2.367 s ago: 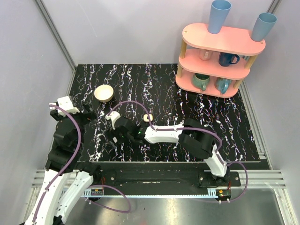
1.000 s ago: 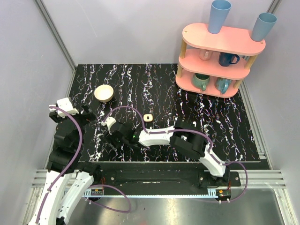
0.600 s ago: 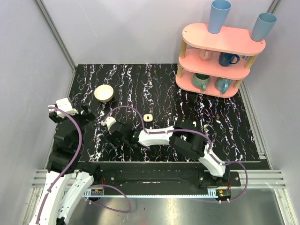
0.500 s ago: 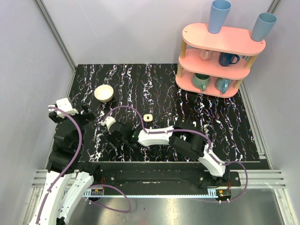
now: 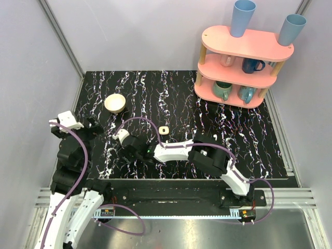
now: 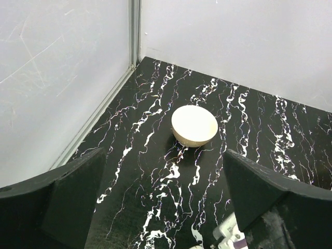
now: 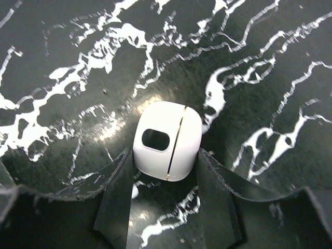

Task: Insert the wireless bluetooth earbuds into the charging case
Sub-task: Pick up the charging case from the center of the board, then pass from the right arm to the left

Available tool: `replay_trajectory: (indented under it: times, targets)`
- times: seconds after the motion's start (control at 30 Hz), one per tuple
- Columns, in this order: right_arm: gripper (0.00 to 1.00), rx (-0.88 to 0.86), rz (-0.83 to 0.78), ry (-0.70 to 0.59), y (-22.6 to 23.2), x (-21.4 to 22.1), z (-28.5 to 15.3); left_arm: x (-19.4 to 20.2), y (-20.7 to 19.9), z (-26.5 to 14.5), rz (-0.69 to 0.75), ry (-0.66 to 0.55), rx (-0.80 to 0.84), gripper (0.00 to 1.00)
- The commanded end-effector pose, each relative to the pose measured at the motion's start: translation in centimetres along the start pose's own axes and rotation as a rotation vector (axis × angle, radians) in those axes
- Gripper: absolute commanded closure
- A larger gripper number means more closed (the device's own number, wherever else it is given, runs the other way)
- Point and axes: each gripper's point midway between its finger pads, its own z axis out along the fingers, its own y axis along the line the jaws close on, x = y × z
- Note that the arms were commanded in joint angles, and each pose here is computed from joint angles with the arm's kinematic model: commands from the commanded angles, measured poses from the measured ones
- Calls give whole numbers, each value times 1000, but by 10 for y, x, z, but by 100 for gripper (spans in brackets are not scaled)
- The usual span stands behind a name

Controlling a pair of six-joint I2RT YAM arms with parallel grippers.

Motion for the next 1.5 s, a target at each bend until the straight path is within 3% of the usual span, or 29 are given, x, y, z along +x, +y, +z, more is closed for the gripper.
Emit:
replay_trajectory:
  times: [0.0,0.1,0.2,0.4,0.7,0.97,1.23,1.47]
  targets:
    - [73,60,-48,-59,-12,-25,-30,-12,9,-2,-45,-58,-49,1]
    - [75,55,-54,-121,-14,-47,-52,-15,13,-3,-59,-73,-62,1]
    - [84,27,-62,-251,-11,-86,-95,-17,12,-5,-73,-89,-51,1]
    - [84,-35,-149,-343,-8,-111,-154,-22,-1,-6,-100,-125,24,1]
    - [85,8,-345,-533,-29,-135,-259,-28,-62,-12,-31,-64,352,1]
    - [87,44,-611,-498,-43,-120,-291,-37,-138,-44,-31,-91,811,1]
    - [84,115,-754,-499,-55,-122,-304,-18,-196,-91,-12,71,1296,1]
    - [84,190,-810,-521,-66,-125,-306,-14,-204,-113,-20,112,1454,1]
